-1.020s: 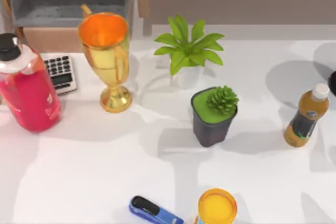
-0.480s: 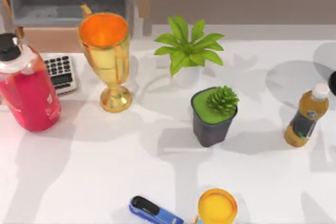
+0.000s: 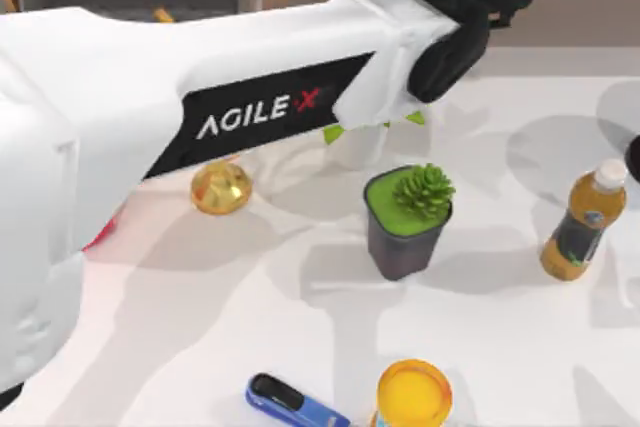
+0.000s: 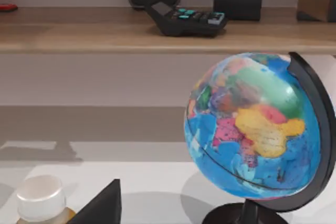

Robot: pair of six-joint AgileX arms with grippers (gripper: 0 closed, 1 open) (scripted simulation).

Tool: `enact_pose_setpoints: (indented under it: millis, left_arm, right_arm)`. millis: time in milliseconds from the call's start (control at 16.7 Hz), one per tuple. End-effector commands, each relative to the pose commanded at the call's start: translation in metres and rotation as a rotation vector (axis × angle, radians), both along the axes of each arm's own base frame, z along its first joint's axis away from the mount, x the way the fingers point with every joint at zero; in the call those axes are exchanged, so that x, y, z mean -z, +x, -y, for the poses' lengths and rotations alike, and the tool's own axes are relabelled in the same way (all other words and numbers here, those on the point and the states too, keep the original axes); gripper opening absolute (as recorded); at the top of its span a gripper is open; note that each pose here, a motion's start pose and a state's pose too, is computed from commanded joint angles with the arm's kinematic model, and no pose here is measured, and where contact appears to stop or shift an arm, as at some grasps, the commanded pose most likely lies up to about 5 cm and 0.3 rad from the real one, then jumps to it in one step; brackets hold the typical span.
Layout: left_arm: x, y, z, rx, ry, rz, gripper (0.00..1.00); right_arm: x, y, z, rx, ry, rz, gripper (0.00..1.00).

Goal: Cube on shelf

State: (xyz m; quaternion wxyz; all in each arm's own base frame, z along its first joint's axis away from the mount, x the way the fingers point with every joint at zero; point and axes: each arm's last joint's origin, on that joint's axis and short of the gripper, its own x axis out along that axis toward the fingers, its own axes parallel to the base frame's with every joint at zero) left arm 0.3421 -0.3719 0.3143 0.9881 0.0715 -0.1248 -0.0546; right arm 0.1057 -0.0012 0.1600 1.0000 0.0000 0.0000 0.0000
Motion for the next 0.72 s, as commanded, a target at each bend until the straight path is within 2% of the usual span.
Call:
enact_pose_setpoints:
  millis: [180, 360, 480, 720]
  left_arm:
    - [0.084, -0.005, 0.016, -0.01, -0.088, -0.07, 0.0]
    - [0.143, -0.002, 0.009, -0.057, -0.133, -0.123, 0.0]
    - [0.16, 0.002, 0.003, -0.081, -0.146, -0.137, 0.0]
    - [0.16, 0.002, 0.003, -0.081, -0.146, -0.137, 0.0]
  right_arm:
    - [0.0, 0.0, 0.0, 0.0, 0.0, 0.0, 1.0]
    - [0.0, 0.0, 0.0, 0.0, 0.0, 0.0, 1.0]
    - [0.0, 0.0, 0.0, 0.0, 0.0, 0.0, 1.0]
    - [0.0, 0.0, 0.0, 0.0, 0.0, 0.0, 1.0]
